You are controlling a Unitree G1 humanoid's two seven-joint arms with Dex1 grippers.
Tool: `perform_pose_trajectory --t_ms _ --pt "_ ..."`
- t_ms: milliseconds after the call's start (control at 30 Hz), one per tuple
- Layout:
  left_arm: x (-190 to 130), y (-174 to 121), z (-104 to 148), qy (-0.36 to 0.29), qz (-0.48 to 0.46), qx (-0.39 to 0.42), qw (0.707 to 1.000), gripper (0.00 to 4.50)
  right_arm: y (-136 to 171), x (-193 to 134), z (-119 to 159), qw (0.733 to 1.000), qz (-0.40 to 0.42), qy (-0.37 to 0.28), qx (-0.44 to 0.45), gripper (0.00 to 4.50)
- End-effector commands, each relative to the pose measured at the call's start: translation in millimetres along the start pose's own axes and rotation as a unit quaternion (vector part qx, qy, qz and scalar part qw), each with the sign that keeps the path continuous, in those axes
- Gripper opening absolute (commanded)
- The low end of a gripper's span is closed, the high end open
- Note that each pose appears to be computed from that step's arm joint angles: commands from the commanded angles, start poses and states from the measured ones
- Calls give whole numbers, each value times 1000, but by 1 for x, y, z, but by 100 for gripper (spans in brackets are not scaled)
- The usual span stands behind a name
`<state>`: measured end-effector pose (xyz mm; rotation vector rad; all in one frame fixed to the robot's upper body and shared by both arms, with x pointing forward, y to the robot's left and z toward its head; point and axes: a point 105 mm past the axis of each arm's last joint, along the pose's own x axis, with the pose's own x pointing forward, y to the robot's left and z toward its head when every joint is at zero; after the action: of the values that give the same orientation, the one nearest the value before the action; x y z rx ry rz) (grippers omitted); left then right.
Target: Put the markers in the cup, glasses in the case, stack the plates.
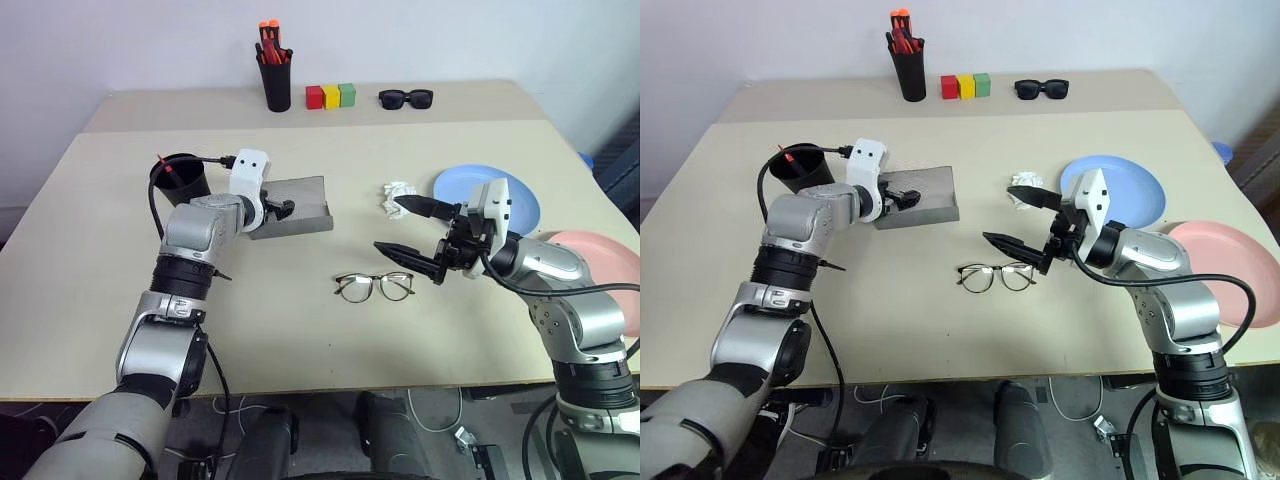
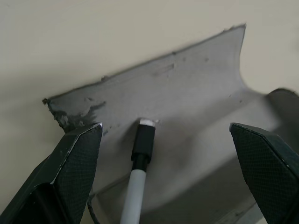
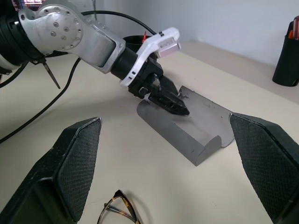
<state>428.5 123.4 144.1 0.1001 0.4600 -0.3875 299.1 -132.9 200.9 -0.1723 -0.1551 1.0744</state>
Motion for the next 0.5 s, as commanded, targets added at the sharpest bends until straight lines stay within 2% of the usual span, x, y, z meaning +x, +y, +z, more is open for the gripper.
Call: perform_pose_trajectory --t_ms 33,67,167,400,500 --pt "-4 3 11 -3 5 17 1000 447 1 -1 11 1000 -1 -18 -20 450" --pt "-4 2 10 2 0 21 1000 447 1 -1 11 1000 -1 -18 -20 450" --pt "-3 0 7 9 -7 30 999 356 2 -1 11 1000 -2 -19 -21 450" --pt "-2 1 6 11 -5 25 1000 11 1 -2 10 1000 -5 -17 -22 450" --pt "-3 1 6 9 -6 25 1000 1 0 -4 9 1000 -7 -15 -24 450"
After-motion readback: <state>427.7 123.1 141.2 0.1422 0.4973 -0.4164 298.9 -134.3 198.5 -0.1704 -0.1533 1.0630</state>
